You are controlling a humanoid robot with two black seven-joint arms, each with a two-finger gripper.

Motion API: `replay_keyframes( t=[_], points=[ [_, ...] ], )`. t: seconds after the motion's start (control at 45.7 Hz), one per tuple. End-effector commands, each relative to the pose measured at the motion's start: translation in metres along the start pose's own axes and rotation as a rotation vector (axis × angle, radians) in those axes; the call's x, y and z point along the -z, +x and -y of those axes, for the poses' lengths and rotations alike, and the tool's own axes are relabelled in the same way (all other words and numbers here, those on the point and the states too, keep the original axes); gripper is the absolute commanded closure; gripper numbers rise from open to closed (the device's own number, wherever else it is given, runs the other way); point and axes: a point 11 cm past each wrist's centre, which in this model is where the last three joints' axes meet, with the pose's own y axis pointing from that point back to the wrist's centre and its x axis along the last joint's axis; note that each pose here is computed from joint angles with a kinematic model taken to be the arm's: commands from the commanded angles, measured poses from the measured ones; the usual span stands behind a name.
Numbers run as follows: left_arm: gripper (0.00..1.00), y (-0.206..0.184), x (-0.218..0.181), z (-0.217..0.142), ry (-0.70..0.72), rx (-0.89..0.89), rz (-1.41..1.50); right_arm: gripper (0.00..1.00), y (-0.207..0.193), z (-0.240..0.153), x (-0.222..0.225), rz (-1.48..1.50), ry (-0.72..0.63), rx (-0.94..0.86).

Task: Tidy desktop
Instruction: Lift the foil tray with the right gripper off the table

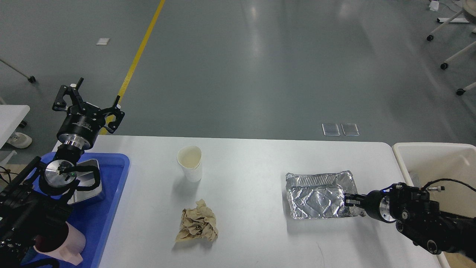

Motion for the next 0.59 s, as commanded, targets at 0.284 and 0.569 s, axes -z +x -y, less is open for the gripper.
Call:
replay_keyframes(
  t=[0.284, 0.569],
  points=[
    [0.03, 0.000, 0.002, 0.000, 0.006, -0.005, 0.001, 1.00, 0.040, -0.045, 0.028, 0.025, 0.141, 0.064],
    [0.03, -0.001, 0.004, 0.001, 0.008, -0.004, -0.003, 1.00, 0.084, -0.079, 0.058, 0.073, 0.250, 0.056]
  ],
)
